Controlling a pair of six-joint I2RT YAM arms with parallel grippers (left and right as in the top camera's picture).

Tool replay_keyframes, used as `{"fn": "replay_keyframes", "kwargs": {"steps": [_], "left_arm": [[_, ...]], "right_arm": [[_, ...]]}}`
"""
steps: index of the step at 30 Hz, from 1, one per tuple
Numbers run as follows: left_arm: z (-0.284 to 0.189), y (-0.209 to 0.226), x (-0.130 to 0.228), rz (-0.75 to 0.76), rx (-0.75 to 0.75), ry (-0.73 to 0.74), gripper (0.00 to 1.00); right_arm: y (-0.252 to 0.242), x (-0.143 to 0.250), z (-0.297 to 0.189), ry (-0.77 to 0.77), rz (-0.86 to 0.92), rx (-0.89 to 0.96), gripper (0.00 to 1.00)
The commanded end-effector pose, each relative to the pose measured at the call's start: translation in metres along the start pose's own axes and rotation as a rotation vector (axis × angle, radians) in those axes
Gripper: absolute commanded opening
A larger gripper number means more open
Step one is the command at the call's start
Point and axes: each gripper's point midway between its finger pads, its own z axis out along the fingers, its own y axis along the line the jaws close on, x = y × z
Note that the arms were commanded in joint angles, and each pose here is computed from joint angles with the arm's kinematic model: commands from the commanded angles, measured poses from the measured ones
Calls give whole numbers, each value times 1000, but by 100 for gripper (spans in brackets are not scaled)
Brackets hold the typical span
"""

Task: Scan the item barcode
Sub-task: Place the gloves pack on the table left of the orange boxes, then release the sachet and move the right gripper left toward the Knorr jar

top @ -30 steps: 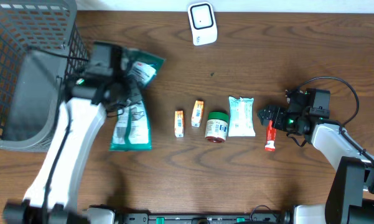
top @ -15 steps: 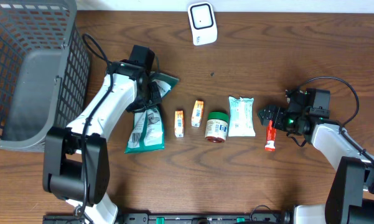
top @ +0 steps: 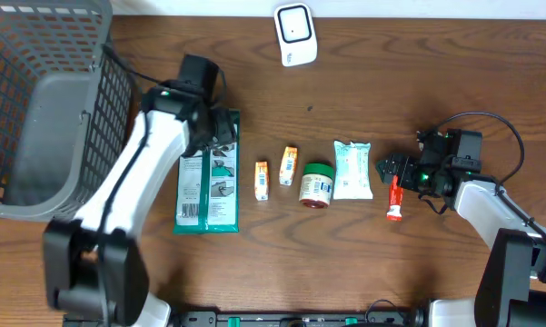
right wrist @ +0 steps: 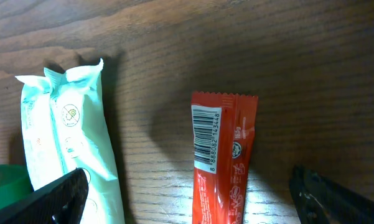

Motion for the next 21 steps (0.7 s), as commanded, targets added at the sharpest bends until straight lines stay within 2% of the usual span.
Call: {"fn": "replay_keyframes", "kwargs": {"steps": [1, 4, 7, 9, 10, 12, 21], "left_arm": [[-43, -5, -11, 31, 44, -100, 59], [-72, -4, -12, 36, 76, -163, 59], [-97, 4, -17, 47, 58, -247, 66], [-110, 13, -20, 40, 22, -301, 74], [-114, 15, -20, 38, 16, -313, 75], [-119, 16, -18, 36, 16, -322, 84], [-119, 16, -18, 36, 17, -324, 86]], "right_arm": [[-1, 6, 4, 18, 9, 12, 99], [-1, 6, 4, 17, 9, 12, 99], [-1, 6, 4, 17, 8, 12, 99], [-1, 5, 4, 15, 8, 11, 99], [-1, 5, 4, 15, 8, 11, 99], [-1, 7, 4, 19, 10, 12, 99], [2, 6, -7, 57, 17, 19, 99]]}}
